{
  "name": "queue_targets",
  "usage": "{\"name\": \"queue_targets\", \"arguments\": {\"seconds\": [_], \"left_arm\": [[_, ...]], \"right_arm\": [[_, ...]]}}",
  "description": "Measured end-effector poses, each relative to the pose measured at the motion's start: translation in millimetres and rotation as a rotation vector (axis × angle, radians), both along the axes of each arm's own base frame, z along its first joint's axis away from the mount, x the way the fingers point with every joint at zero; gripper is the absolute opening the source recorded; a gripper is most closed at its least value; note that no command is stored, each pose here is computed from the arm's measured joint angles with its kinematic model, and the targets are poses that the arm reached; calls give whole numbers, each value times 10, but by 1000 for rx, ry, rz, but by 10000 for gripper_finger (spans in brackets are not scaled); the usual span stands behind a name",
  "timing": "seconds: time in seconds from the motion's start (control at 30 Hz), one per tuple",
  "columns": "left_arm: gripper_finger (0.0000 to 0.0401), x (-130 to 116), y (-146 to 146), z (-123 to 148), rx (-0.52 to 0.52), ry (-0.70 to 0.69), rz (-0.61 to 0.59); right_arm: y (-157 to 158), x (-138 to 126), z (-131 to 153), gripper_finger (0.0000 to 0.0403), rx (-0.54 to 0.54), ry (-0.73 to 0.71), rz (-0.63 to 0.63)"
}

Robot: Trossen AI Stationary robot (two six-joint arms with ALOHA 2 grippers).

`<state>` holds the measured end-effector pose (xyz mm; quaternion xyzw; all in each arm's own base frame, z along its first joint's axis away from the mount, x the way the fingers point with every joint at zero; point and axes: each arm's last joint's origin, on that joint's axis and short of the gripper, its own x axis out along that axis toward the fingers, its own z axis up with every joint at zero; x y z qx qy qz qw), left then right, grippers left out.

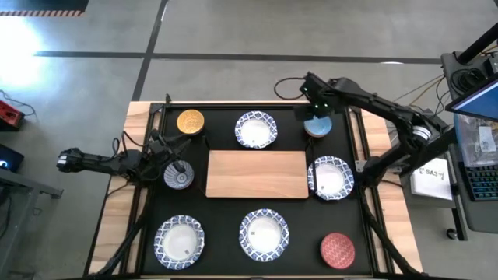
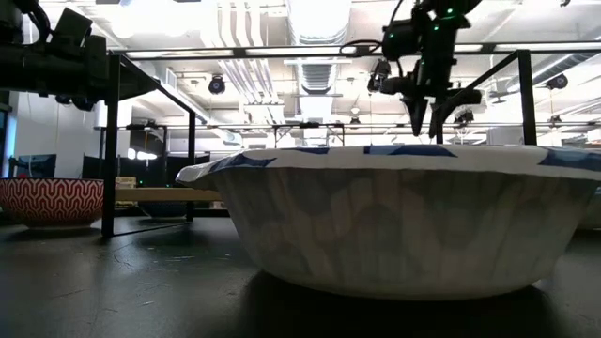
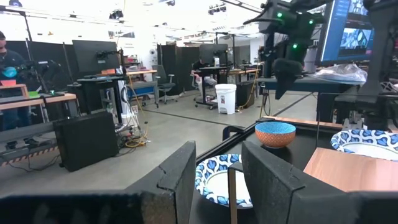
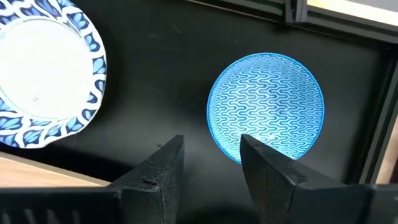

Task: Place and stack bowls onto a shelf
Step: Put the small light blue and yellow patterned bowl on the shelf

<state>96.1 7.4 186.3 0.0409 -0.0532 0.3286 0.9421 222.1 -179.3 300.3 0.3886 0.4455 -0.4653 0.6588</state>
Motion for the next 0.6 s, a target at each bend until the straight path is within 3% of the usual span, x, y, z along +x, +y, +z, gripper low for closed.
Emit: {"name": "queue_targets", "arguments": {"seconds": [0.6], "left_arm": [[113, 0, 0, 0, 0, 0, 0]], "right_arm": [[-171, 221, -417, 142, 118, 114, -46]]}}
